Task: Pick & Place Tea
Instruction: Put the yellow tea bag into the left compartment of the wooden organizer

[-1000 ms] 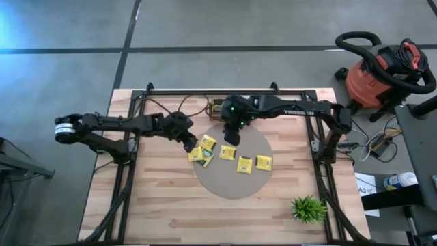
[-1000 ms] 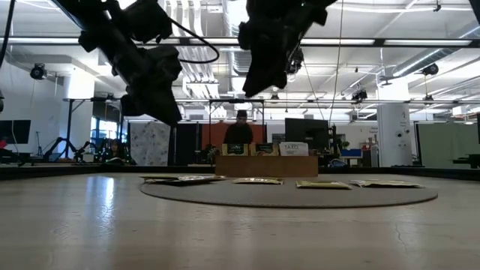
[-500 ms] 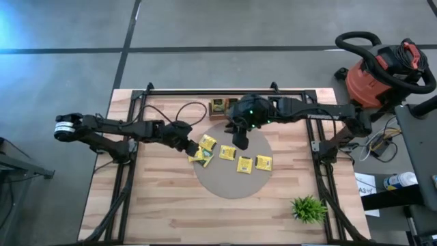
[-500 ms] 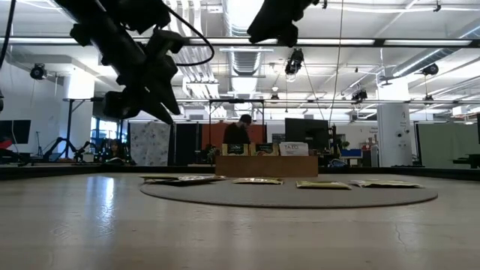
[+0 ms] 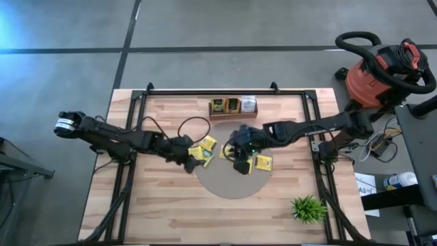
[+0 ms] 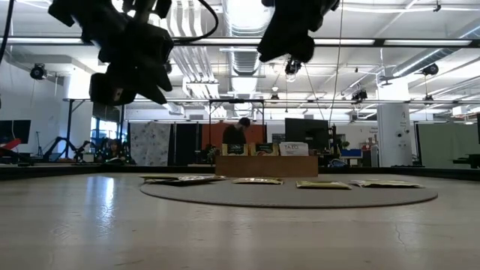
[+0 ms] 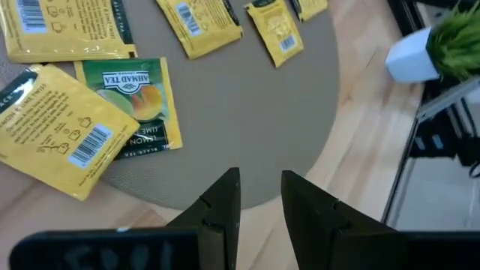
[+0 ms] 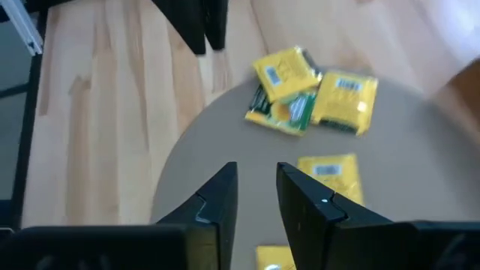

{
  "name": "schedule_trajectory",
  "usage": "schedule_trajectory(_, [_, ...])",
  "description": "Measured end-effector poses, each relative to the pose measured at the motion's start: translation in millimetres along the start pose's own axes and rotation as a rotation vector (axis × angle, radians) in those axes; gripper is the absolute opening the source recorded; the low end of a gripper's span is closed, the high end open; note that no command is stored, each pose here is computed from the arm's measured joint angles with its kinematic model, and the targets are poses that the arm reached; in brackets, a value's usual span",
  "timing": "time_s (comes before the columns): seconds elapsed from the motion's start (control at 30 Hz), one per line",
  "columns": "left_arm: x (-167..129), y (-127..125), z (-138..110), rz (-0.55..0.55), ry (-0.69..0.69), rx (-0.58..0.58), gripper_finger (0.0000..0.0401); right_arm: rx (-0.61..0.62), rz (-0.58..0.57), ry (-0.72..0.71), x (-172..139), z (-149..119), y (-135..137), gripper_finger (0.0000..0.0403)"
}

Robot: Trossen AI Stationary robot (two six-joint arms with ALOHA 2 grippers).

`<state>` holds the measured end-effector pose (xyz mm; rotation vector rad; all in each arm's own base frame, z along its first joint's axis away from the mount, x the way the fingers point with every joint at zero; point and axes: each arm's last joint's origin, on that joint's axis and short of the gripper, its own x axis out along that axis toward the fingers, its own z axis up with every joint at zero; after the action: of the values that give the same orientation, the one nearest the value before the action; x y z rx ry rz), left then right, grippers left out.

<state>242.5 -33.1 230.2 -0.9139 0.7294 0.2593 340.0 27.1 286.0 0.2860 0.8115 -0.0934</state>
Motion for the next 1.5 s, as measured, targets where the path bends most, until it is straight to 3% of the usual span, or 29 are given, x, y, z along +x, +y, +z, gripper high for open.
schedule_trajectory(0.27, [6.9,16.0,-10.7,0.061,0.038,0.117,0.0092,0.141,0.006,0.007,31.7,-22.2,-2.6,0.0088])
schedule_trajectory(0.57, [16.5,44.0,-26.4,0.153,0.086,0.276,0.0092,0.287,0.028,-0.078,78.2,-22.6,-12.4,0.0099])
schedule_trajectory(0.73, [20.4,64.3,-31.2,0.245,0.071,0.293,0.0092,0.387,-0.006,-0.033,105.0,-22.9,-23.4,0.0098])
schedule_trajectory(0.87, [22.2,78.8,-30.7,0.305,0.037,0.277,0.0092,0.491,0.030,0.039,125.9,-25.9,-31.7,0.0091])
schedule_trajectory(1.13, [25.4,90.3,-23.6,0.286,-0.026,0.302,0.0092,0.531,0.086,0.120,163.6,-24.2,-32.9,0.0102])
schedule_trajectory(1.5, [38.3,95.1,-22.3,0.224,-0.072,0.329,0.0092,0.547,0.063,0.136,186.4,-20.8,-39.8,0.0132])
